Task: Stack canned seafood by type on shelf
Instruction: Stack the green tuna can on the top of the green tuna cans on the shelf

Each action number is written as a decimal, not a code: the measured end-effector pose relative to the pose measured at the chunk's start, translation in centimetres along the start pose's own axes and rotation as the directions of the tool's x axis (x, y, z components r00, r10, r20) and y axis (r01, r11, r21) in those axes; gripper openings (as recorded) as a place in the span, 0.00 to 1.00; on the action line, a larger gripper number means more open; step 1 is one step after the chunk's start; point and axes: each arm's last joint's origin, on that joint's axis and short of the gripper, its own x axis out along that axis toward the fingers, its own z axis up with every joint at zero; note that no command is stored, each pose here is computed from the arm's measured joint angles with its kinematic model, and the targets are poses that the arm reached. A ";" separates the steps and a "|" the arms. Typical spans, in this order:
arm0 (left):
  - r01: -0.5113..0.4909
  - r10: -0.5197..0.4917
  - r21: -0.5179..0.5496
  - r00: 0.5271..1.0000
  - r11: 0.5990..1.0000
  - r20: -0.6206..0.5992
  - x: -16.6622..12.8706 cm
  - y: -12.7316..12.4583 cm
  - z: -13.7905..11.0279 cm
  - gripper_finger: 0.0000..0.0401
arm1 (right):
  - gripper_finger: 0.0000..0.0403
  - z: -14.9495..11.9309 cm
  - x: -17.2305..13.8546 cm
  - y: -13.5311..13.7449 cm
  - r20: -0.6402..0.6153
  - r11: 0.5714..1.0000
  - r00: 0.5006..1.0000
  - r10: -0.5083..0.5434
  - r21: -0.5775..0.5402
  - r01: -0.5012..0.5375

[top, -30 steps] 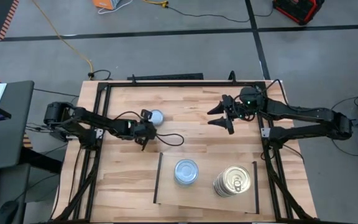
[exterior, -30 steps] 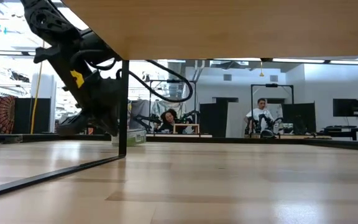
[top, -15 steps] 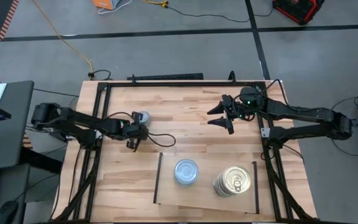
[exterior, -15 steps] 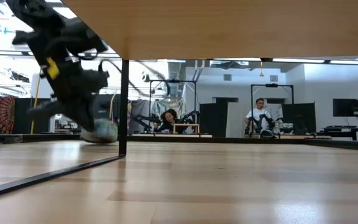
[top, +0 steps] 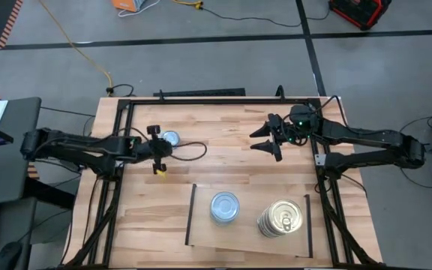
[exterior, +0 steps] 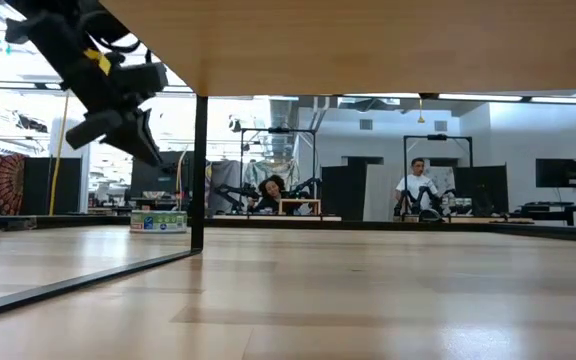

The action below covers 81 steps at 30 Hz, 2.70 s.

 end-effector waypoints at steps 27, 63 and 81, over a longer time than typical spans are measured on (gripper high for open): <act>0.119 -0.157 -0.550 0.987 0.827 -0.023 5.1 7.6 -3.7 0.61 | 0.67 -2.4 11.4 -4.3 0.036 0.985 0.984 -0.174 0.023 0.173; 0.063 -0.112 -0.759 0.994 0.648 -0.013 5.9 8.2 -6.5 0.48 | 0.67 -3.2 30.2 -7.0 -0.030 0.966 0.981 -0.192 -0.183 0.183; -0.228 0.043 -0.725 0.963 0.650 -0.264 5.8 9.0 -8.3 0.34 | 0.67 -4.0 29.4 -9.3 -0.155 0.949 0.947 -0.283 -0.188 0.253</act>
